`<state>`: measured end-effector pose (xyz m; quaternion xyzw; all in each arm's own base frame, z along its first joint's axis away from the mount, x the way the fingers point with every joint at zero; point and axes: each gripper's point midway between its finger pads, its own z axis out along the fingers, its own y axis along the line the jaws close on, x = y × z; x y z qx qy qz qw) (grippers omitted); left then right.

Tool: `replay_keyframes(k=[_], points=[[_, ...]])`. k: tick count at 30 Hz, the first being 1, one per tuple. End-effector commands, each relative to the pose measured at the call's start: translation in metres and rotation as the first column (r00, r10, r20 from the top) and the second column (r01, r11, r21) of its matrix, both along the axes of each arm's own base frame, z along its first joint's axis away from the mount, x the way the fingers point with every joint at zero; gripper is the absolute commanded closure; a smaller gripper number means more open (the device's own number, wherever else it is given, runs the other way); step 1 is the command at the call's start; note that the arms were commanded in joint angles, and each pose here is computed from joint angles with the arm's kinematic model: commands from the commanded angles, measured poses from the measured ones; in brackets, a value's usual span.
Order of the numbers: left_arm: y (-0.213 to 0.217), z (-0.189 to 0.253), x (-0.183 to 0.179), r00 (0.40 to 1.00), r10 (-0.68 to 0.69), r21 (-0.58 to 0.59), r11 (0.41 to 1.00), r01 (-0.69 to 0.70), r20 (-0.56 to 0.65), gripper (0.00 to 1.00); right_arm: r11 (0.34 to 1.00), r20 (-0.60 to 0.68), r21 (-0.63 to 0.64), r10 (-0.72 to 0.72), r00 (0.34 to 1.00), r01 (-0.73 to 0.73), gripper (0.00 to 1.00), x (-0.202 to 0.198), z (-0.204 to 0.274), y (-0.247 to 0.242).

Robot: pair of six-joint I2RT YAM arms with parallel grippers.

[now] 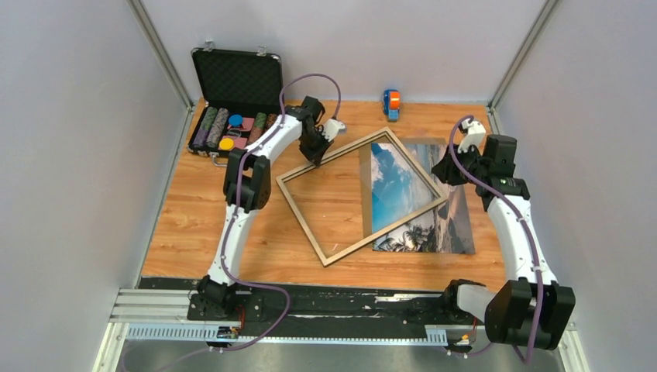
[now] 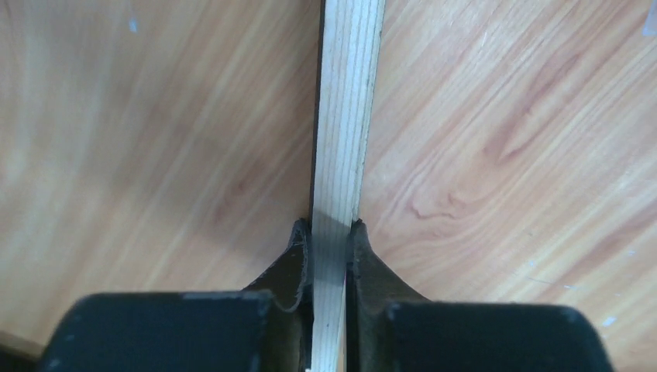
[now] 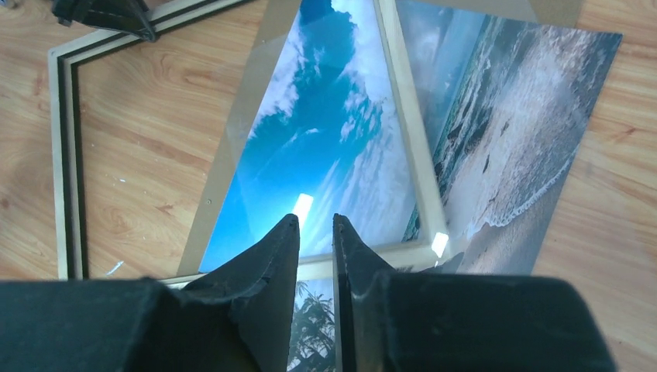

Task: Put the photo into the frame
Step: Adjust the photo frame at the center of the board.

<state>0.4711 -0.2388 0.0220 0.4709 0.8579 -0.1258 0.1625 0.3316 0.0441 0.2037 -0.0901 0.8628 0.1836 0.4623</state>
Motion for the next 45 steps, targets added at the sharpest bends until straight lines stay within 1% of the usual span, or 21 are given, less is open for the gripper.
replay_keyframes(k=[1, 2, 4, 7, 8, 11, 12, 13, 14, 15, 16, 17, 20, 23, 24, 25, 28, 32, 36, 39, 45], points=[[0.035, -0.027, -0.030, 0.960, 0.224, 0.074, 0.974, -0.214, -0.166, 0.97, 1.000, 0.044, -0.024, 0.006, 0.999, -0.005, 0.79, 0.008, 0.002, -0.002], [0.037, -0.025, -0.030, 0.950, 0.267, 0.065, 0.964, -0.259, -0.164, 1.00, 1.000, 0.043, -0.024, 0.006, 0.999, -0.005, 0.79, 0.008, 0.001, -0.002], [0.040, -0.022, -0.034, 0.934, 0.311, 0.048, 0.950, -0.307, -0.174, 1.00, 1.000, 0.041, -0.024, 0.006, 0.999, -0.005, 0.79, 0.008, 0.000, -0.002], [0.044, -0.022, -0.048, 0.917, 0.346, 0.044, 0.938, -0.344, -0.200, 1.00, 1.000, 0.039, -0.025, 0.003, 0.999, -0.002, 0.79, 0.009, -0.001, -0.003], [0.043, -0.015, -0.047, 0.915, 0.358, 0.027, 0.933, -0.359, -0.185, 1.00, 1.000, 0.036, -0.027, 0.002, 0.999, -0.001, 0.79, 0.009, -0.003, -0.003], [0.050, -0.018, -0.063, 0.901, 0.383, 0.033, 0.922, -0.385, -0.205, 1.00, 0.999, 0.027, -0.036, -0.006, 1.000, 0.007, 0.79, 0.009, -0.008, -0.005], [0.049, -0.009, -0.062, 0.900, 0.393, 0.010, 0.917, -0.398, -0.190, 1.00, 0.999, 0.024, -0.039, -0.010, 1.000, 0.011, 0.79, 0.009, -0.010, -0.006], [0.051, -0.014, -0.070, 0.894, 0.400, 0.017, 0.914, -0.405, -0.202, 1.00, 0.999, 0.022, -0.042, -0.012, 1.000, 0.013, 0.79, 0.010, -0.011, -0.007], [0.052, -0.008, -0.072, 0.890, 0.411, 0.005, 0.908, -0.418, -0.197, 1.00, 0.999, 0.018, -0.044, -0.014, 1.000, 0.015, 0.78, 0.010, -0.012, -0.007], [0.055, -0.013, -0.081, 0.884, 0.418, 0.019, 0.906, -0.424, -0.211, 1.00, 0.999, 0.015, -0.045, -0.017, 1.000, 0.017, 0.75, 0.011, -0.013, -0.008], [0.054, -0.005, -0.080, 0.881, 0.430, 0.001, 0.899, -0.438, -0.195, 1.00, 0.999, 0.015, -0.046, -0.017, 1.000, 0.018, 0.72, 0.012, -0.013, -0.008], [0.057, -0.010, -0.087, 0.876, 0.437, 0.006, 0.895, -0.445, -0.202, 1.00, 0.999, 0.010, -0.044, -0.018, 1.000, 0.019, 0.68, 0.013, -0.014, -0.008], [0.059, -0.004, -0.098, 0.866, 0.458, -0.011, 0.883, -0.469, -0.203, 1.00, 0.999, 0.002, -0.039, -0.019, 1.000, 0.020, 0.56, 0.016, -0.015, -0.008], [0.065, -0.005, -0.114, 0.851, 0.478, -0.004, 0.871, -0.491, -0.219, 1.00, 0.999, -0.007, -0.044, -0.027, 1.000, 0.026, 0.47, 0.017, -0.018, -0.010], [0.066, -0.006, -0.117, 0.848, 0.482, -0.003, 0.869, -0.495, -0.222, 1.00, 0.998, -0.009, -0.048, -0.028, 1.000, 0.027, 0.40, 0.017, -0.019, -0.010], [0.068, -0.006, -0.123, 0.843, 0.488, 0.001, 0.866, -0.501, -0.226, 1.00, 0.998, -0.009, -0.053, -0.030, 1.000, 0.029, 0.35, 0.018, -0.020, -0.011], [0.073, -0.007, -0.134, 0.834, 0.495, 0.005, 0.861, -0.509, -0.243, 1.00, 0.997, -0.009, -0.066, -0.030, 1.000, 0.030, 0.29, 0.018, -0.022, -0.013], [0.081, -0.001, -0.145, 0.798, 0.540, 0.002, 0.829, -0.560, -0.268, 1.00, 0.996, -0.009, -0.088, -0.013, 1.000, 0.012, 0.24, 0.018, -0.026, -0.014], [0.098, 0.003, -0.148, 0.751, 0.601, -0.007, 0.780, -0.626, -0.273, 1.00, 0.994, -0.014, -0.106, -0.003, 1.000, 0.002, 0.21, 0.019, -0.032, -0.015], [0.113, 0.006, -0.143, 0.705, 0.656, -0.032, 0.726, -0.687, -0.272, 1.00, 0.995, -0.016, -0.102, -0.002, 1.000, 0.001, 0.21, 0.021, -0.033, -0.014], [0.117, 0.004, -0.130, 0.666, 0.698, -0.061, 0.677, -0.734, -0.263, 1.00, 0.994, -0.015, -0.111, -0.009, 1.000, 0.008, 0.21, 0.032, -0.034, -0.016]])
